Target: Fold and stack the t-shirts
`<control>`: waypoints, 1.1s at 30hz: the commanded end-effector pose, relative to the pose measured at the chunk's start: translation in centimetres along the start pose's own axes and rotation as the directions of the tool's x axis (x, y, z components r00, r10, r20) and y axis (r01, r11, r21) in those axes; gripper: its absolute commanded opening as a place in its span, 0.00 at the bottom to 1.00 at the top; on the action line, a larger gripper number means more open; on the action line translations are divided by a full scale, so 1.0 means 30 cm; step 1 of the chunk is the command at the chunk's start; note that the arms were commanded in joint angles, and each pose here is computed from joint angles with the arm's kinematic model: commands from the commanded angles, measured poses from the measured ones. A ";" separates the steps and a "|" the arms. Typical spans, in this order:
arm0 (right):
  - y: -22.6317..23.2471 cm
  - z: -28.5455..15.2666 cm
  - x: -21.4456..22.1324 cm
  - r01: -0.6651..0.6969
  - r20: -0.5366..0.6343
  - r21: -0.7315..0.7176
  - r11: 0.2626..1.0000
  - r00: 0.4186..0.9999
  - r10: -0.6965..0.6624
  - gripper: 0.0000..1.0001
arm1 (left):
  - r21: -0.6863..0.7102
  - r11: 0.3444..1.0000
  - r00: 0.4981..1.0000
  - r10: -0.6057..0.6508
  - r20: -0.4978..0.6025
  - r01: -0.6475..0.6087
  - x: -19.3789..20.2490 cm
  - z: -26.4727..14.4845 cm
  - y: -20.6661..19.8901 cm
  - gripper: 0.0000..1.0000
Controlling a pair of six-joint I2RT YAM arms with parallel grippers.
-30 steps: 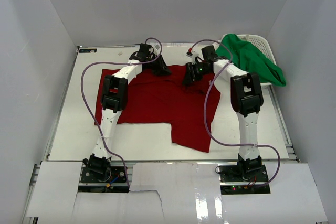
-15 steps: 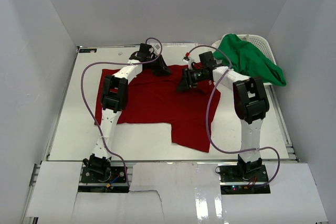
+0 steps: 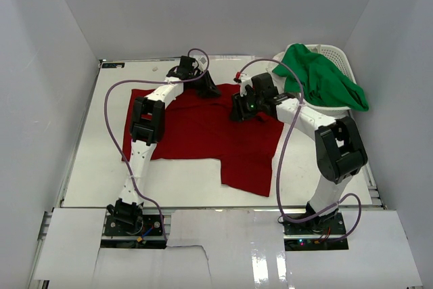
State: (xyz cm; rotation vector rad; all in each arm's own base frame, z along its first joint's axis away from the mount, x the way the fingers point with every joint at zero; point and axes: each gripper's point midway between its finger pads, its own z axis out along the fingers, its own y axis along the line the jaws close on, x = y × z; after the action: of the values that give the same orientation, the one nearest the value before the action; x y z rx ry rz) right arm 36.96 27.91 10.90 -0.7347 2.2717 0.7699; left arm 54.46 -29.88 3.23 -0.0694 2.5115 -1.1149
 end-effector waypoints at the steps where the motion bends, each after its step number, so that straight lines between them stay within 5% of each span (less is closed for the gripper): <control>1: -0.068 -0.013 0.003 -0.068 0.056 0.138 0.988 0.997 0.061 0.49 | -0.130 0.991 0.995 -0.048 -0.092 0.036 0.128 0.031 0.116 0.35; 11: -0.124 0.078 0.095 -0.216 0.065 0.200 0.956 0.976 0.207 0.49 | -0.123 0.992 0.995 -0.042 -0.087 0.031 0.120 0.017 0.097 0.35; 33: -0.121 0.137 0.001 -0.191 0.144 0.174 0.966 0.975 0.167 0.49 | -0.123 0.992 0.995 -0.034 -0.095 0.022 0.132 0.011 0.097 0.35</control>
State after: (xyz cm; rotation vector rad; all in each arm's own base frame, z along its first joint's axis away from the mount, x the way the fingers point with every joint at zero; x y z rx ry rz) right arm 38.98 27.07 3.98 -0.3754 2.3758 0.6482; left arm 54.29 -29.84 3.14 -0.0596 2.5103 -1.1131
